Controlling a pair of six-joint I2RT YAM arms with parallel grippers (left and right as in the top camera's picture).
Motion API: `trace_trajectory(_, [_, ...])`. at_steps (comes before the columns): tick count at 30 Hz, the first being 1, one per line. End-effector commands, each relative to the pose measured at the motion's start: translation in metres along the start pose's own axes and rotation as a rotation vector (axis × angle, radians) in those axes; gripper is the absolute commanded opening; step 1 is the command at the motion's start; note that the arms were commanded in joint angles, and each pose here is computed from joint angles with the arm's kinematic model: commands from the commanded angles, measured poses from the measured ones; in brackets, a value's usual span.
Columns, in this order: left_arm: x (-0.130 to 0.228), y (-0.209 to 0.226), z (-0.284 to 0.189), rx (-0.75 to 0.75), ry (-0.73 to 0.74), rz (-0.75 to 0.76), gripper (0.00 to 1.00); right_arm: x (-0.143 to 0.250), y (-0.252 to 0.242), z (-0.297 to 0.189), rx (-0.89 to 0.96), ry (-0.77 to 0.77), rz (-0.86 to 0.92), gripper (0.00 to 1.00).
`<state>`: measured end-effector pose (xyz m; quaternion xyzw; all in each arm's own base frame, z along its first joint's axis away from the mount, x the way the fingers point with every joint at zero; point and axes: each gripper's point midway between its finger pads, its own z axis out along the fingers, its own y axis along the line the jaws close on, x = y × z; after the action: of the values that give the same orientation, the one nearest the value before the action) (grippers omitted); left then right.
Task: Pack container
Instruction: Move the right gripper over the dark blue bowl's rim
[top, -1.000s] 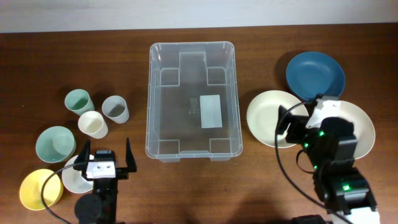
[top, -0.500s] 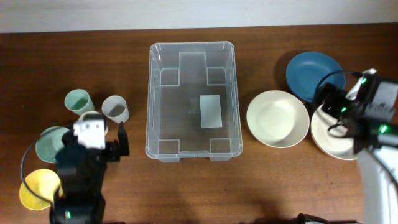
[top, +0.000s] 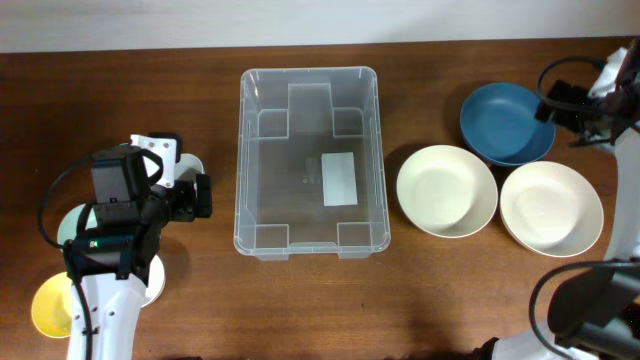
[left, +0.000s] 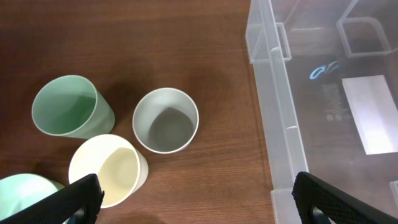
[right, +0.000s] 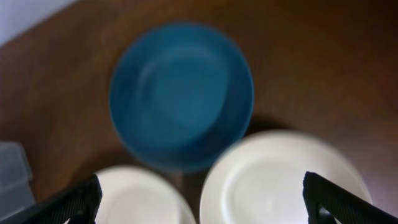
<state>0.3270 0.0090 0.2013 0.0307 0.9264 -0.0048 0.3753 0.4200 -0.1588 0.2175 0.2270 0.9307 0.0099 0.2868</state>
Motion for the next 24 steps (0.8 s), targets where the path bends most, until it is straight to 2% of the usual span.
trace_trajectory(1, [-0.010,-0.002,-0.004,0.020,-0.025,-0.038,1.00,-0.018,-0.015,0.014,0.001,-0.036,0.009,0.99])
trace_trajectory(11, [-0.002,-0.001,0.011,0.024,0.026,-0.058,1.00,-0.010,-0.060,0.097,0.043,0.035,0.064,1.00])
trace_trajectory(19, [-0.004,-0.001,0.013,0.023,0.021,-0.057,1.00,0.000,-0.063,0.153,0.032,0.064,0.058,0.98])
trace_trajectory(24, [-0.009,-0.001,0.013,0.025,0.001,-0.055,0.99,0.017,-0.054,0.181,0.005,0.116,0.051,0.92])
